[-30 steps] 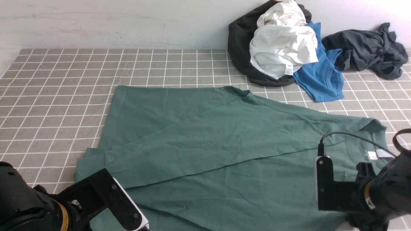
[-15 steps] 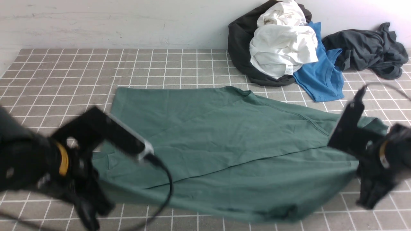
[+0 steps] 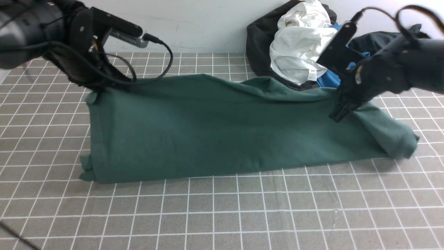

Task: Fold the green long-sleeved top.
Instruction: Use both arms to drag the lower edge of the fabric forward and fold it over the upper edge

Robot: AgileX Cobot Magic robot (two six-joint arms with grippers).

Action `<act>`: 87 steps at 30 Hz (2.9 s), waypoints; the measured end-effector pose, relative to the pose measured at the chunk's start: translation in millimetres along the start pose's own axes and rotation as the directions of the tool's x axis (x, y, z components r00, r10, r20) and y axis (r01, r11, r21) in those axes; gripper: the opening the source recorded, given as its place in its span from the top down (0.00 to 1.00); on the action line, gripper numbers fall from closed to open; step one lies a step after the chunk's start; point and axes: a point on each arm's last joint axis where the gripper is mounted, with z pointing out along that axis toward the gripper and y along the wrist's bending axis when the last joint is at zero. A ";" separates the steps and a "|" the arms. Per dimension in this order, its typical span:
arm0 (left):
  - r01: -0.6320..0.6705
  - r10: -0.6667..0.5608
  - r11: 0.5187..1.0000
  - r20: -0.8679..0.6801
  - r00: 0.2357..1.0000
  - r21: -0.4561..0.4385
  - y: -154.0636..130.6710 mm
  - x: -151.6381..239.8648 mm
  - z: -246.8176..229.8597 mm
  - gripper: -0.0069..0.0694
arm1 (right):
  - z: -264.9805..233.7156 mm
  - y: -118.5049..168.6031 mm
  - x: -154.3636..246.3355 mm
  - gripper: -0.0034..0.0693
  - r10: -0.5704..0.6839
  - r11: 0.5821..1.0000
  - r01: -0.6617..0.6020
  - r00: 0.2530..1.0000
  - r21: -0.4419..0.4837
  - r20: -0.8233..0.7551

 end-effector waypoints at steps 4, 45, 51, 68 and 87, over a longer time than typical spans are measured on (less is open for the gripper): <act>-0.006 0.006 1.000 -0.003 1.000 -0.012 -4.3 -20.7 50.5 0.90 | 38.3 4.8 -4.3 0.91 0.001 1.000 -0.002 1.000 -0.018 -0.030; -0.095 0.127 0.903 -0.049 0.991 0.420 -18.4 -41.7 -25.7 0.92 | 96.0 7.4 -46.1 0.96 0.590 0.795 -0.594 0.708 -0.125 0.389; -0.074 0.145 0.895 -0.130 0.981 0.439 -24.8 -25.1 -8.2 0.92 | 30.5 -21.6 -33.0 0.96 0.610 0.756 -0.424 0.732 -0.499 0.303; -0.009 0.058 0.919 -0.113 0.992 0.394 -35.6 1.8 54.9 0.92 | 63.6 -80.4 126.1 0.96 0.702 0.689 -0.718 0.624 0.105 -0.344; 0.249 -0.218 0.931 -0.140 0.966 0.266 40.8 19.0 112.8 0.46 | 66.0 26.1 2.9 0.96 0.449 0.700 -0.429 0.886 -0.570 -0.116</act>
